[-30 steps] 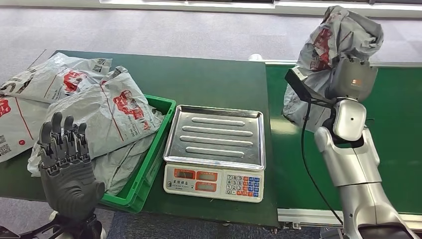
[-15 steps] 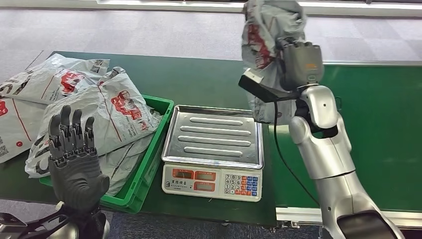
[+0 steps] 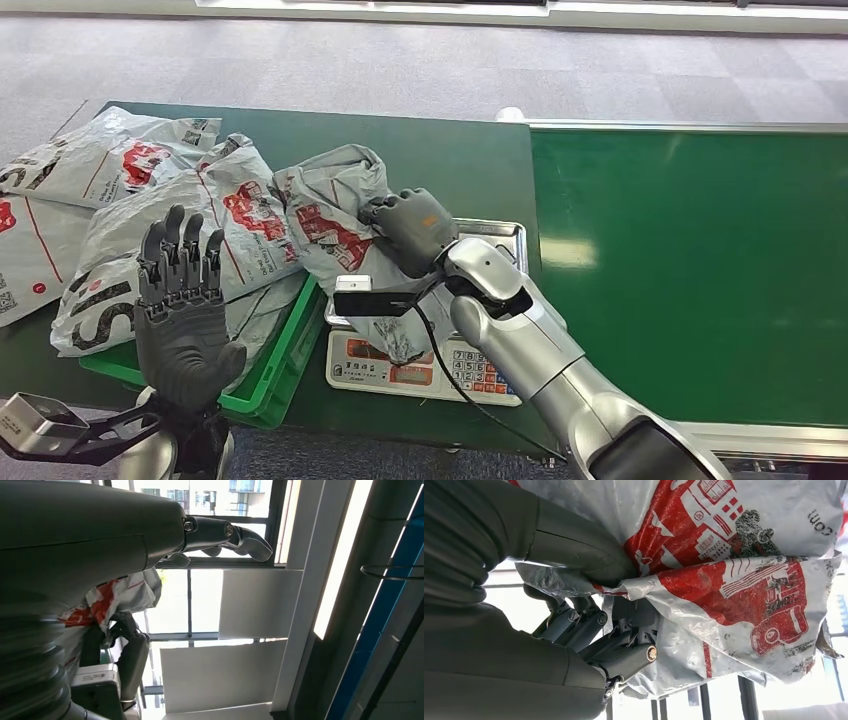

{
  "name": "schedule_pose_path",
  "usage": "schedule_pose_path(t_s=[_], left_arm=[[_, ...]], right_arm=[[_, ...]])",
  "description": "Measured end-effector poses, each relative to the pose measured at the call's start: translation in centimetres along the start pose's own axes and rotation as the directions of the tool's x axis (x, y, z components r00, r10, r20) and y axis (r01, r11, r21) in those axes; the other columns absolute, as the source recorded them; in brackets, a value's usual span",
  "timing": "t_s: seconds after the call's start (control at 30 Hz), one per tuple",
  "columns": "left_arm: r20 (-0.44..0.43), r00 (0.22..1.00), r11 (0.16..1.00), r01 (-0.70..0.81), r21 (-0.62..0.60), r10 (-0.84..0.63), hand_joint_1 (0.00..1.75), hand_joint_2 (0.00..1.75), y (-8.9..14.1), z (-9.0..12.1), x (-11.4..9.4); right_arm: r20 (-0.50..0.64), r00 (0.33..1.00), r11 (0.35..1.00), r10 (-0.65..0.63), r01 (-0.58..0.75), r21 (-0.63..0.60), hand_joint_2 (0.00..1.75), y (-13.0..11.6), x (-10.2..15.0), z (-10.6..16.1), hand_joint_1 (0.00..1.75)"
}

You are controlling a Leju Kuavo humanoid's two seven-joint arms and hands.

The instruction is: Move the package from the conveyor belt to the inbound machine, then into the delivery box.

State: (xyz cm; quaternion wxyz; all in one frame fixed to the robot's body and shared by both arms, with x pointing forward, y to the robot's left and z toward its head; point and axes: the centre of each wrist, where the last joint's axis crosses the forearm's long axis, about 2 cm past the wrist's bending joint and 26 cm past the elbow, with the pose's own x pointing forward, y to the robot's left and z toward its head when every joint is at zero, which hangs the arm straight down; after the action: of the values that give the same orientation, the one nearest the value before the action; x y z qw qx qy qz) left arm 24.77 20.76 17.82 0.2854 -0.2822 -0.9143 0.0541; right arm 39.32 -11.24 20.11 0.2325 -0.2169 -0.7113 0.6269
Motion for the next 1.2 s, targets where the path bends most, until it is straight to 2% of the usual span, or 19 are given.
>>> schedule_pose_path(t_s=[0.03,0.2,0.33,0.6,0.73,0.83,0.93,1.0,1.03,1.1,1.17,1.2], left_arm=[[0.0,1.0,1.0,0.0,0.0,0.0,0.0,1.75,0.0,0.0,0.0],[-0.003,1.0,1.0,0.002,0.003,-0.002,0.0,1.75,0.0,0.1,-0.1],[-0.009,1.0,1.0,0.014,0.017,-0.013,0.0,1.75,0.1,0.2,0.0],[-0.027,0.999,0.998,0.039,0.046,-0.037,0.0,1.75,-0.2,1.6,0.9],[-0.024,0.998,0.997,0.058,0.058,-0.057,0.0,1.75,-0.2,1.6,1.0],[-0.032,0.994,0.991,0.107,0.08,-0.105,0.0,1.75,-0.1,1.5,1.1],[-0.061,0.962,0.959,0.269,0.091,-0.265,0.0,1.75,0.1,1.3,1.4],[-0.095,0.868,0.869,0.492,0.045,-0.487,0.0,1.75,0.4,0.7,1.5],[-0.102,0.776,0.781,0.623,-0.027,-0.623,0.0,1.75,0.6,0.2,1.5],[-0.06,0.53,0.527,0.814,-0.245,-0.846,0.0,1.75,0.8,-1.1,1.0],[0.031,0.313,0.264,0.847,-0.461,-0.949,0.0,1.75,1.0,-2.7,-0.7],[0.076,0.249,0.172,0.829,-0.532,-0.965,0.0,1.75,1.1,-3.6,-1.9]], right_arm=[[0.002,1.0,1.0,-0.003,0.003,0.005,1.75,0.2,0.1,0.0,0.02],[0.008,0.999,0.999,-0.039,0.039,0.017,1.75,0.5,0.5,-0.2,0.0],[-0.009,0.999,0.999,-0.041,0.04,-0.013,0.0,0.4,0.5,-0.3,0.0],[-0.128,0.988,0.984,0.088,-0.107,-0.144,0.0,-2.0,0.7,-0.3,0.0],[-0.241,0.953,0.927,0.185,-0.251,-0.28,0.0,-4.2,1.3,-0.3,0.0],[-0.299,0.937,0.817,0.182,-0.313,-0.485,0.0,-6.2,1.8,0.6,0.0],[-0.33,0.932,0.63,0.149,-0.347,-0.695,0.0,-8.5,2.0,2.5,0.0],[-0.342,0.93,0.519,0.134,-0.36,-0.775,0.0,-9.6,2.1,4.3,0.0],[-0.345,0.93,0.475,0.128,-0.362,-0.802,0.0,-10.0,2.1,5.3,0.0],[-0.35,0.929,0.41,0.121,-0.368,-0.835,0.0,-10.6,2.0,7.1,0.0],[-0.364,0.925,0.375,0.104,-0.376,-0.847,0.0,-10.8,2.0,8.4,0.0],[-0.373,0.924,0.368,0.089,-0.379,-0.849,0.0,-10.8,1.9,8.7,0.0]])
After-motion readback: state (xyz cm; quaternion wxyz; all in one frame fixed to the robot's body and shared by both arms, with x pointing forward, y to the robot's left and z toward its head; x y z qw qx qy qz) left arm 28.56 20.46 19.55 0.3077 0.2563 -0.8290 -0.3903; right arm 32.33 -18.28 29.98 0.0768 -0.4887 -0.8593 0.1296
